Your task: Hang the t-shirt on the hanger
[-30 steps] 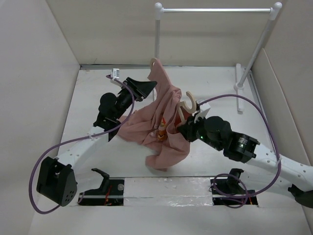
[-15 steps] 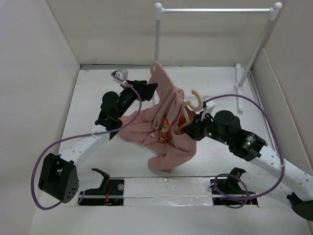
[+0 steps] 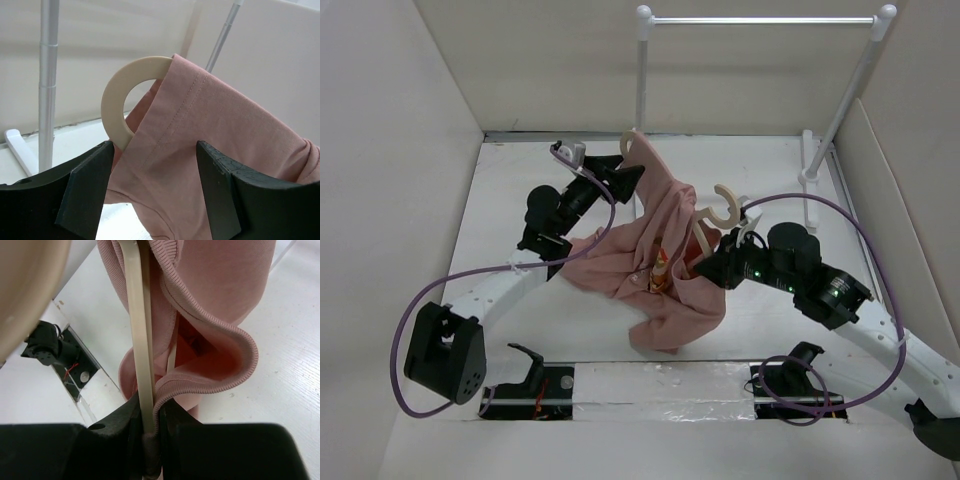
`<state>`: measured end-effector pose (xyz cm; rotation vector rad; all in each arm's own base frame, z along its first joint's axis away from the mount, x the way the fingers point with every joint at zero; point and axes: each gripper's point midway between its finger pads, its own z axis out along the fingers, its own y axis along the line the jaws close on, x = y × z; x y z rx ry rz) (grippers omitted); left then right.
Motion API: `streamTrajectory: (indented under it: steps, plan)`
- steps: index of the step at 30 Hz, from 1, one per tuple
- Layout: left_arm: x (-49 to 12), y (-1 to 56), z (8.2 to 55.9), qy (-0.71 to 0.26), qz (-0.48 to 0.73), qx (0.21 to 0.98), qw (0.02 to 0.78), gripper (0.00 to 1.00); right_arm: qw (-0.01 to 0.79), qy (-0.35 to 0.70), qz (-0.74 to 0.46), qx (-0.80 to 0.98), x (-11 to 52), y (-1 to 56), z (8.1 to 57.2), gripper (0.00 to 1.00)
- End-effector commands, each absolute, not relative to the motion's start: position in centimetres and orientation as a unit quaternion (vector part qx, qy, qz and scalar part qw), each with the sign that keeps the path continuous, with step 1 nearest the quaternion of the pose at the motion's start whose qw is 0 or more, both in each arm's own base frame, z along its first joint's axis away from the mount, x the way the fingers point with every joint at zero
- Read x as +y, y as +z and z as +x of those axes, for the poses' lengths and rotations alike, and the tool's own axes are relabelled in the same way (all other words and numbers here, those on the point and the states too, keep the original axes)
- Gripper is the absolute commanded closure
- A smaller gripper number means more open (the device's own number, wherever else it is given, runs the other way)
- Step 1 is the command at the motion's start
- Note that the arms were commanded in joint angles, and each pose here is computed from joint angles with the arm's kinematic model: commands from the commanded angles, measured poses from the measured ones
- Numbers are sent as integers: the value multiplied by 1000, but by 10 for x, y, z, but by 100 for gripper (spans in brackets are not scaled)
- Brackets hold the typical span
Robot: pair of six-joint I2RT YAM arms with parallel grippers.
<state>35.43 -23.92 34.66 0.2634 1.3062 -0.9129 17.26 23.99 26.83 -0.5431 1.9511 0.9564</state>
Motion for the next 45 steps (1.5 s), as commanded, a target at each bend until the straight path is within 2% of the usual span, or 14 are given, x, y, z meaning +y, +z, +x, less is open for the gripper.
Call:
streamTrajectory:
  steps: [1, 4, 5, 7, 13, 17, 22, 23, 25, 31, 32, 36, 39, 45]
  plan:
    - [-242, 375, 352, -427, 138, 542, 711, 38, 473, 409, -229, 746, 242, 303, 172, 100]
    - [-245, 370, 351, -435, 138, 543, 705, 50, 472, 407, -230, 747, 243, 302, 174, 100]
    - [-245, 370, 350, -437, 137, 542, 704, 61, 470, 405, -229, 750, 244, 300, 175, 100]
    - [-246, 371, 348, -442, 139, 541, 702, 65, 468, 402, -228, 753, 244, 297, 176, 100]
    - [-245, 369, 345, -445, 139, 544, 697, 63, 479, 396, -218, 753, 239, 302, 184, 100]
    - [-246, 366, 341, -451, 139, 546, 692, 44, 482, 391, -220, 752, 234, 304, 187, 100]
    - [-248, 366, 338, -457, 147, 546, 687, 45, 489, 387, -218, 751, 228, 309, 188, 100]
    - [-248, 365, 338, -457, 147, 546, 686, 48, 489, 387, -219, 751, 228, 309, 188, 100]
    - [-249, 366, 339, -461, 146, 545, 685, 61, 489, 387, -218, 751, 227, 308, 187, 100]
    - [-256, 358, 346, -470, 148, 551, 674, 75, 495, 392, -216, 745, 224, 314, 184, 100]
    - [-258, 358, 346, -471, 153, 551, 671, 82, 496, 392, -215, 744, 223, 314, 184, 100]
    - [-257, 358, 347, -470, 148, 552, 673, 100, 499, 385, -211, 747, 219, 315, 183, 100]
    - [-252, 360, 350, -459, 136, 557, 679, 100, 502, 385, -209, 745, 218, 316, 183, 100]
    - [-202, 389, 365, -398, 10, 547, 736, 100, 473, 373, -214, 769, 217, 295, 181, 100]
